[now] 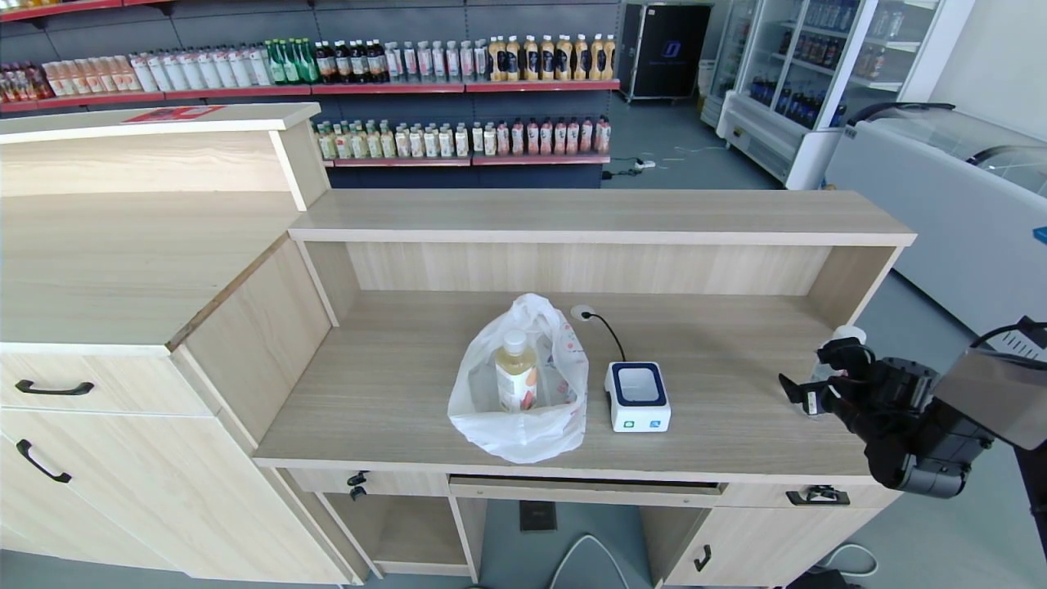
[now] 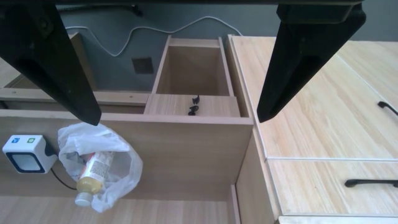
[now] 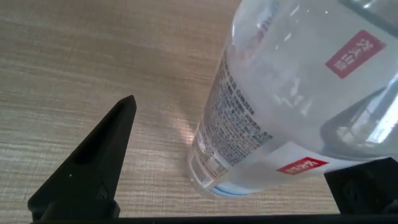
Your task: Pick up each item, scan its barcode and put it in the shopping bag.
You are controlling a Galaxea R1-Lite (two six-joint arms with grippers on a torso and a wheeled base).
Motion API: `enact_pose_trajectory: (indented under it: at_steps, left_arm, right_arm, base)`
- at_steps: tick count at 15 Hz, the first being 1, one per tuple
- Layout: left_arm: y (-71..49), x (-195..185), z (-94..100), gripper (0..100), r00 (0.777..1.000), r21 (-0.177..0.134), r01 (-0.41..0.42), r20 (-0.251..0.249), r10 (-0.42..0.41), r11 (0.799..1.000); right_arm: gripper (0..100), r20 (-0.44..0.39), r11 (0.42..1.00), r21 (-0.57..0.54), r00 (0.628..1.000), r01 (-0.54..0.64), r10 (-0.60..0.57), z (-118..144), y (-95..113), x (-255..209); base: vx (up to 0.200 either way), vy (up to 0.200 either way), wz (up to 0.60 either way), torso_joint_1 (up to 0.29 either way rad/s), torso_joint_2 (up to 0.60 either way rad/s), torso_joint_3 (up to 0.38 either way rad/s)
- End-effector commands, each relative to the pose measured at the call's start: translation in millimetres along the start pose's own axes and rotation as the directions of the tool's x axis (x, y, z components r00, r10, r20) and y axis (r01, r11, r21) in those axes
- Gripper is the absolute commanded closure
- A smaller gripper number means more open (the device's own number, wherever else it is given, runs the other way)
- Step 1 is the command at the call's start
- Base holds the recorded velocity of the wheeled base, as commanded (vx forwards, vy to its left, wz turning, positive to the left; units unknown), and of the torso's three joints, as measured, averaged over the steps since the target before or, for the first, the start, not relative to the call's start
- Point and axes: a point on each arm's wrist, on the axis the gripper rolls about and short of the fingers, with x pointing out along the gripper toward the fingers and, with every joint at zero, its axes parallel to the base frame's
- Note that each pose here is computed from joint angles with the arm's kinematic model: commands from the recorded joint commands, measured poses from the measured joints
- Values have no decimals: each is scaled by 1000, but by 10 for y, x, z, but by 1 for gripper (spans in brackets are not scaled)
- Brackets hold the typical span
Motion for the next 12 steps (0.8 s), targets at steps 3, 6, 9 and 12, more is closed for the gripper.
enact_pose_trajectory:
  at_steps: [3,6,9,12]
  left_arm:
    - [0,1,0,0,1000,0,0,-2,0,1000]
    - [0,1,0,0,1000,0,0,-2,0,1000]
    - [0,0,0,0,1000,0,0,0,0,1000]
    - [0,1,0,0,1000,0,-2,-2,2,1000]
  right_arm:
    - [100,26,1000,9,1000,6,-6,93,-41,67]
    - [100,29,1000,10,1000,7,-7,109,-49,77]
    - [100,31,999,36,999,10,-11,124,-62,72]
    - [100,34,999,40,999,14,-15,148,-78,63]
  base:
    - [0,0,0,0,0,0]
    - [0,0,0,0,0,0]
    - [0,0,0,0,0,0]
    - [0,0,0,0,0,0]
